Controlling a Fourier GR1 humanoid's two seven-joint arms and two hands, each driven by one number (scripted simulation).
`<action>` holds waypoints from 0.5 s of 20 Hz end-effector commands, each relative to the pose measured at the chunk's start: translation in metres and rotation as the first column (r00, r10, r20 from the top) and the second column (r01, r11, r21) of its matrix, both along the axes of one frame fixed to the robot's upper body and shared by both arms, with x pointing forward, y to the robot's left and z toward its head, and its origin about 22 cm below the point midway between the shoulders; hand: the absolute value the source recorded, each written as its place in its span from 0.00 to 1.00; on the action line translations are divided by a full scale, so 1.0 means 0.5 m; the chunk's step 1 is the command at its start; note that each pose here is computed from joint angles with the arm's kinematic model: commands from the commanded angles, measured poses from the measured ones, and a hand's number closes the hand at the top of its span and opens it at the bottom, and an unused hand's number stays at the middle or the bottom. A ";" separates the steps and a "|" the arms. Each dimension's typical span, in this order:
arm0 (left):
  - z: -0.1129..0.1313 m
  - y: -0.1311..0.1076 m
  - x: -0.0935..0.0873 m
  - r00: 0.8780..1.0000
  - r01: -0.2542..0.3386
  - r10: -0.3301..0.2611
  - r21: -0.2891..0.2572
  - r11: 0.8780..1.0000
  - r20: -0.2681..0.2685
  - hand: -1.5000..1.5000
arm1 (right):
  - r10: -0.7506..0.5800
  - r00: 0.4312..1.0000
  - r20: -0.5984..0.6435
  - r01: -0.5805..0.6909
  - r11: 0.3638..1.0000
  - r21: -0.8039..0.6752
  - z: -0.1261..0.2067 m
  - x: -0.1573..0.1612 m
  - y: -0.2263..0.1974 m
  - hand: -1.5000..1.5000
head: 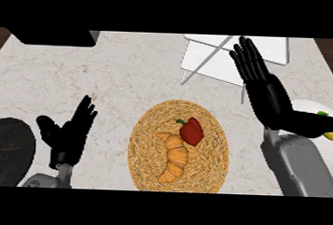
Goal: Pick the bell pepper from the placemat and place it in the tiered shelf
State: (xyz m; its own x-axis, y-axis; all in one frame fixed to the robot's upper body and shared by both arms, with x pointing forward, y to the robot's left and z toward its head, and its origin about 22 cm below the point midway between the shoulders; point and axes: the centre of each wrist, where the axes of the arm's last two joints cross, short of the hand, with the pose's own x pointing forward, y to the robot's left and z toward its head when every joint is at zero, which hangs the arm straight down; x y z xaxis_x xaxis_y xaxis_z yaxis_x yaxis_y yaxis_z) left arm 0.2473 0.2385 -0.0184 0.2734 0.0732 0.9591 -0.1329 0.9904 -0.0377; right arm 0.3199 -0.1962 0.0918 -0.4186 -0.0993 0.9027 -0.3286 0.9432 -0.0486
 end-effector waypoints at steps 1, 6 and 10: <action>0.011 0.063 0.004 1.000 0.010 -0.010 0.023 1.000 -0.003 0.50 | -0.017 1.000 -0.005 0.016 0.999 -0.049 -0.031 -0.034 0.044 1.00; 0.052 0.189 -0.014 0.997 0.008 -0.030 0.315 0.949 0.064 0.50 | 0.016 1.000 0.009 -0.013 0.961 -0.276 -0.036 -0.047 0.225 1.00; 0.043 0.175 -0.012 1.000 -0.011 0.004 0.270 0.963 0.025 0.50 | -0.530 0.831 0.172 0.547 0.717 -0.432 -0.113 -0.018 0.078 1.00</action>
